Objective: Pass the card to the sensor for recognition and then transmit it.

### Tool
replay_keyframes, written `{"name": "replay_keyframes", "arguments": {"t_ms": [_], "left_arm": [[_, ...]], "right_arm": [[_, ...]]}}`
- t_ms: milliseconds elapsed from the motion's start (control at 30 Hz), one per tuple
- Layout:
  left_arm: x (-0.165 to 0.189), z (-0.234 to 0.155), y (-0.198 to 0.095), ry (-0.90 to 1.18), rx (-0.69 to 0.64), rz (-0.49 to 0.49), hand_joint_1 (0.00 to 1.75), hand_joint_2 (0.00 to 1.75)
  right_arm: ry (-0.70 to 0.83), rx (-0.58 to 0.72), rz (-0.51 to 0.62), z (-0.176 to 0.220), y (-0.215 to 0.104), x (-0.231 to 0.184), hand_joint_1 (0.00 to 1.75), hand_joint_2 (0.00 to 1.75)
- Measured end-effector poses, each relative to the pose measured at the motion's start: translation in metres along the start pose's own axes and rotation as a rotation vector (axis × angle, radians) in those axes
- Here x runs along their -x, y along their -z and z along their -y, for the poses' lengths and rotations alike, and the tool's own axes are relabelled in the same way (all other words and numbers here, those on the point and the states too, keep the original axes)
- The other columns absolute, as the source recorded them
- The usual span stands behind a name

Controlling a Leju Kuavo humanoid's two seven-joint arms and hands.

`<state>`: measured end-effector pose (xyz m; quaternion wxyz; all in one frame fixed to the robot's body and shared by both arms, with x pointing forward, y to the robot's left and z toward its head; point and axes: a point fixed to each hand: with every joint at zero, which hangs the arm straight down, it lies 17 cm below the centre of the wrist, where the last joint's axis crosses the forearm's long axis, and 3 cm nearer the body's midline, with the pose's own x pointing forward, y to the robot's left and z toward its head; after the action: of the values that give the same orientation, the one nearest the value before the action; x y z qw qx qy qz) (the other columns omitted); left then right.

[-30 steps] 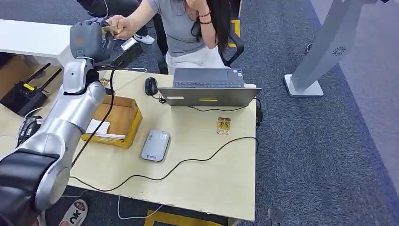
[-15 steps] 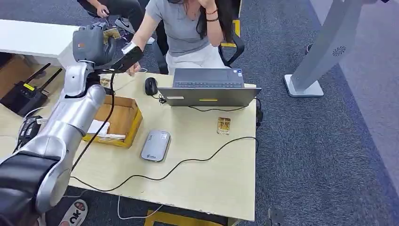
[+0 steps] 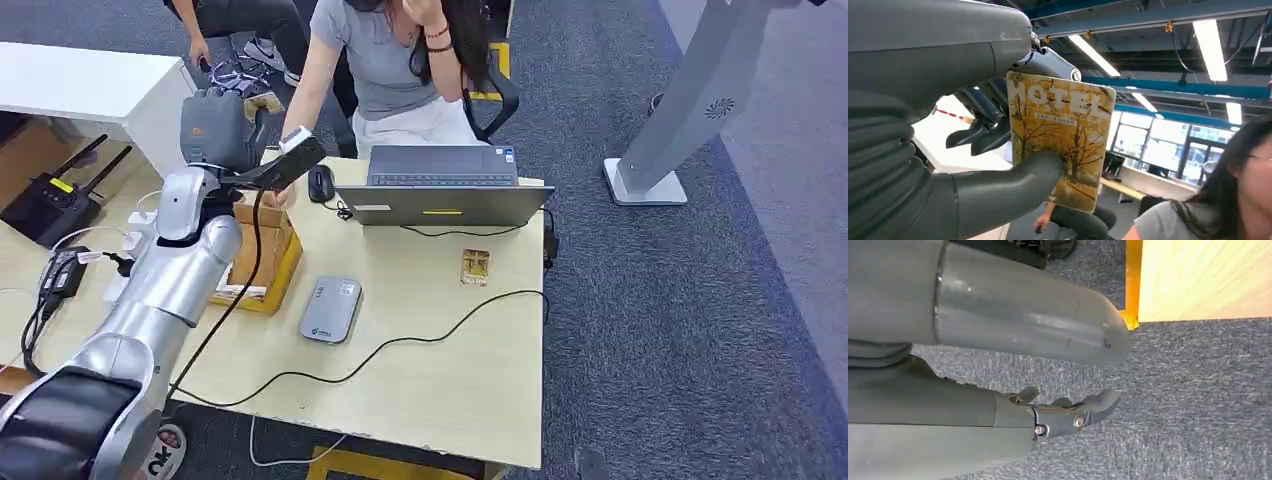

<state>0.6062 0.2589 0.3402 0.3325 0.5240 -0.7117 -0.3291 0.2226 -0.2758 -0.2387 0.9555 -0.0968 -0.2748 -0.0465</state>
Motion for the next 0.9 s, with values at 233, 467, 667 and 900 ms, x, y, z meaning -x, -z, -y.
{"name": "replay_keyframes", "arguments": {"t_ms": [233, 467, 667, 900], "left_arm": [[-0.031, 0.008, -0.043, -0.023, 0.013, 0.055, 1.75, 1.75], [-0.045, 0.012, -0.071, -0.034, 0.029, 0.088, 1.75, 1.75], [-0.05, 0.046, -0.107, -0.031, 0.15, 0.097, 1.75, 1.75], [-0.05, 0.082, -0.13, -0.014, 0.304, 0.081, 1.75, 1.75]], "right_arm": [[0.04, 0.017, 0.0, 0.005, -0.002, 0.009, 0.0, 0.0], [0.061, 0.028, -0.006, 0.01, -0.002, 0.012, 0.0, 0.0], [0.079, 0.041, -0.014, 0.016, -0.003, 0.019, 0.0, 0.0], [0.09, 0.045, -0.024, 0.018, -0.004, 0.025, 0.0, 0.0]]}}
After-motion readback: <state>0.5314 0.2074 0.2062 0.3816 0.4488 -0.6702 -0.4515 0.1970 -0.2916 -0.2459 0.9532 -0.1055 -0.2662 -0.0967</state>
